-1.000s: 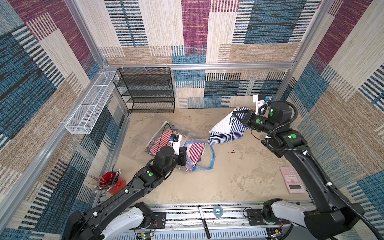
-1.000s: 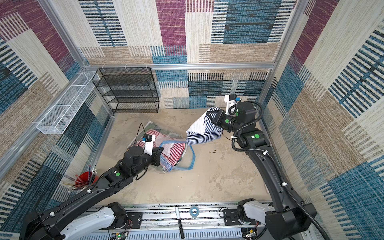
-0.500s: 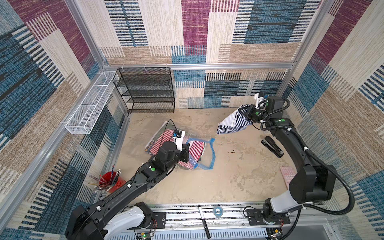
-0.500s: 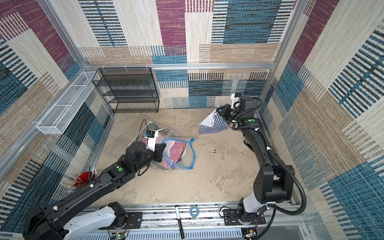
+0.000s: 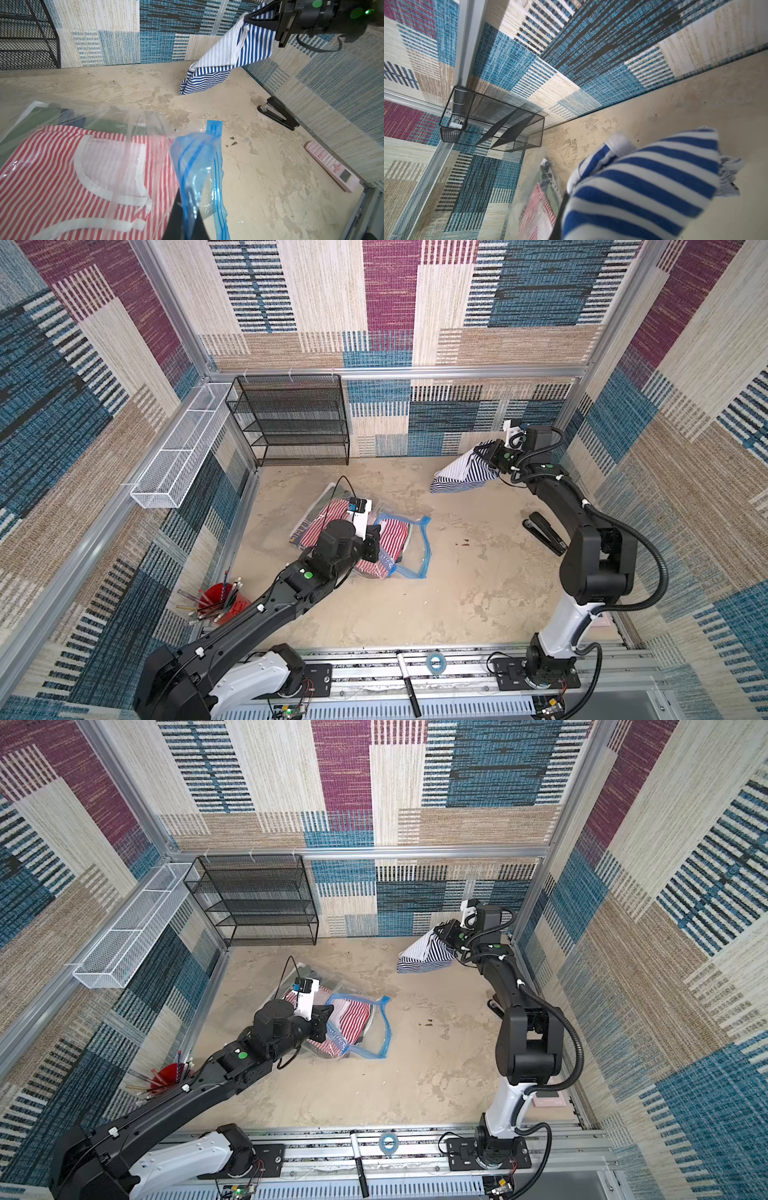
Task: Take the tank top out of the vacuum bag
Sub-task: Place the tank top at the center of the board.
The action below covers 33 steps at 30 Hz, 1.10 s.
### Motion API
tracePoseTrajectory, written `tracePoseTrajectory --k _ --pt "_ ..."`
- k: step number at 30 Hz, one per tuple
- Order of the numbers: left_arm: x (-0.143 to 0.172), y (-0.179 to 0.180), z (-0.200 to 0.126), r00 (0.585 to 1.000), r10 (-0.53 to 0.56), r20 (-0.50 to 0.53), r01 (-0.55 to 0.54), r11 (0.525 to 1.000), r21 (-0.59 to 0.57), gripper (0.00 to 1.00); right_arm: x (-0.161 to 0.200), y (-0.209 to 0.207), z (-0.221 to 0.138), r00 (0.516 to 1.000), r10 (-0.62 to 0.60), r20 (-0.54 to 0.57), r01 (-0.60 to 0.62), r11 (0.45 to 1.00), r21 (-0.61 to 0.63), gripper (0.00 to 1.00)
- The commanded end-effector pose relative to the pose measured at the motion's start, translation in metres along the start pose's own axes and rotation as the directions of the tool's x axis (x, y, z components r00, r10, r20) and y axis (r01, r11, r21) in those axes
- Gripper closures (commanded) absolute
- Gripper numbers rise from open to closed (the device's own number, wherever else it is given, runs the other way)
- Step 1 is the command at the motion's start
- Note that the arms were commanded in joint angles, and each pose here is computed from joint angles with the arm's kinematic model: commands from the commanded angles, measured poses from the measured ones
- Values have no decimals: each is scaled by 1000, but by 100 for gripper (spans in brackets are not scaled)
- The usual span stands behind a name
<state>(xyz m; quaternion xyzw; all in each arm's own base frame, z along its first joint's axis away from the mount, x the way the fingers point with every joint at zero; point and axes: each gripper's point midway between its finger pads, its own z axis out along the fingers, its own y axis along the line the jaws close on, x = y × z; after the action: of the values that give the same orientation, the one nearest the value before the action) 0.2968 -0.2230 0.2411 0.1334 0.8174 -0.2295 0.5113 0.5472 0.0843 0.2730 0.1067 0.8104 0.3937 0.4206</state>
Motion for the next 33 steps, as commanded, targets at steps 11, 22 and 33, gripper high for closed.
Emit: tracePoseTrajectory --k 11,22,33 --pt "-16 -1 12 998 35 49 -35 999 -8 100 -88 6 46 989 -132 66 132 991 4 100" --pt "-6 -1 5 999 4 43 -4 1000 9 100 32 -101 40 991 133 20 -135 981 139 100" --pt "-4 -4 -4 998 -21 60 19 999 40 100 114 -166 10 895 438 88 -441 834 333 100"
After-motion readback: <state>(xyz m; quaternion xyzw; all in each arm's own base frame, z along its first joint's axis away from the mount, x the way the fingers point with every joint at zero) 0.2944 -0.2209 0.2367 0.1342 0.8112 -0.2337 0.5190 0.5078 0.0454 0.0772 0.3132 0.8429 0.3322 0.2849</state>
